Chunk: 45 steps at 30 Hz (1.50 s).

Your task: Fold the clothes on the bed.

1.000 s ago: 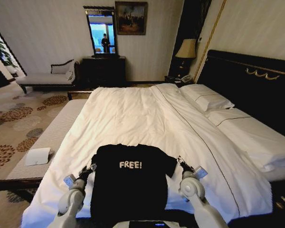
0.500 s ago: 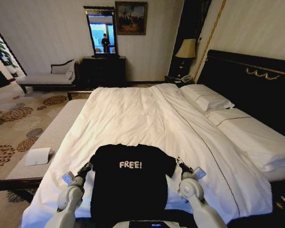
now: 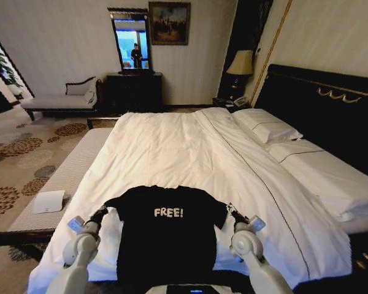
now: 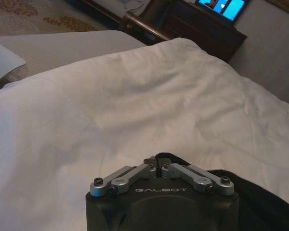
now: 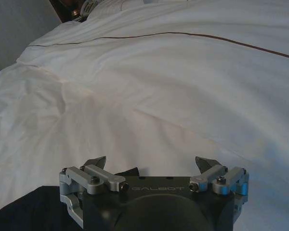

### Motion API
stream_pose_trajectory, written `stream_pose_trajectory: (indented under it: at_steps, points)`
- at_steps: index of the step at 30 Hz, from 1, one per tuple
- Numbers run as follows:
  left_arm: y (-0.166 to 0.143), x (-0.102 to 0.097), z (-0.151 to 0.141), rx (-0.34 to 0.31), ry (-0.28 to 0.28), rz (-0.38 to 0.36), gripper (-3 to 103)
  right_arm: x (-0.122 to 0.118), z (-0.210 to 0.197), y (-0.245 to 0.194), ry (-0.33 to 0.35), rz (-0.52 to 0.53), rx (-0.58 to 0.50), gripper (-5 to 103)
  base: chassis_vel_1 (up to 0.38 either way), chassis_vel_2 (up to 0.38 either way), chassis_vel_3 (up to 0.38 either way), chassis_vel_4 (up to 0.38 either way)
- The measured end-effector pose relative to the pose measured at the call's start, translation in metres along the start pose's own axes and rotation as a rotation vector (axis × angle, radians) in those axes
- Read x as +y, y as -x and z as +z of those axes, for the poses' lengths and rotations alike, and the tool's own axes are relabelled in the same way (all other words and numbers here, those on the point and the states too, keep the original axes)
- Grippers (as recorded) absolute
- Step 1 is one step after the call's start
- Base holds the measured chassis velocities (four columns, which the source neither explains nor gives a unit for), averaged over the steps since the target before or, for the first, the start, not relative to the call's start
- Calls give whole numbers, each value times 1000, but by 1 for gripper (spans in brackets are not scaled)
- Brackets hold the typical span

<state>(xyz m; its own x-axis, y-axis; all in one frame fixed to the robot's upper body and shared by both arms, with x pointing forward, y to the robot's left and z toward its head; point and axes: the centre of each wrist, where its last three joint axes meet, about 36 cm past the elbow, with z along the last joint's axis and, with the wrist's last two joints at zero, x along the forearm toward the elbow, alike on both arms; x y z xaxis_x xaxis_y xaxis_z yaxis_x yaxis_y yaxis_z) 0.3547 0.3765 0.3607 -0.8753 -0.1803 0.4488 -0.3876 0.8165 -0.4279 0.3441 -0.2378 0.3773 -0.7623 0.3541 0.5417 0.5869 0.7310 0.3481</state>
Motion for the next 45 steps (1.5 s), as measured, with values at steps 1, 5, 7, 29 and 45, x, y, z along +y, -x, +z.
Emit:
stream_pose_trajectory:
  at_steps: [1,5,7,29,45]
  points:
    - [0,0,0,0,0,0,0,0,0,0,0,0,0,100,0,0,0,0]
    - [13,0,-4,25,-22,-29,0,2,-1,-2,-1,-7,0,100,0,0,0,0]
    - [17,0,-5,31,-26,-38,0,2,-1,-2,0,-9,-1,100,0,0,0,0]
    - [12,3,1,54,-42,-60,11,2,-2,-2,0,-6,-2,100,0,0,0,0]
    - [-81,-10,64,40,-240,35,71,0,5,-3,18,10,5,100,0,0,0,0]
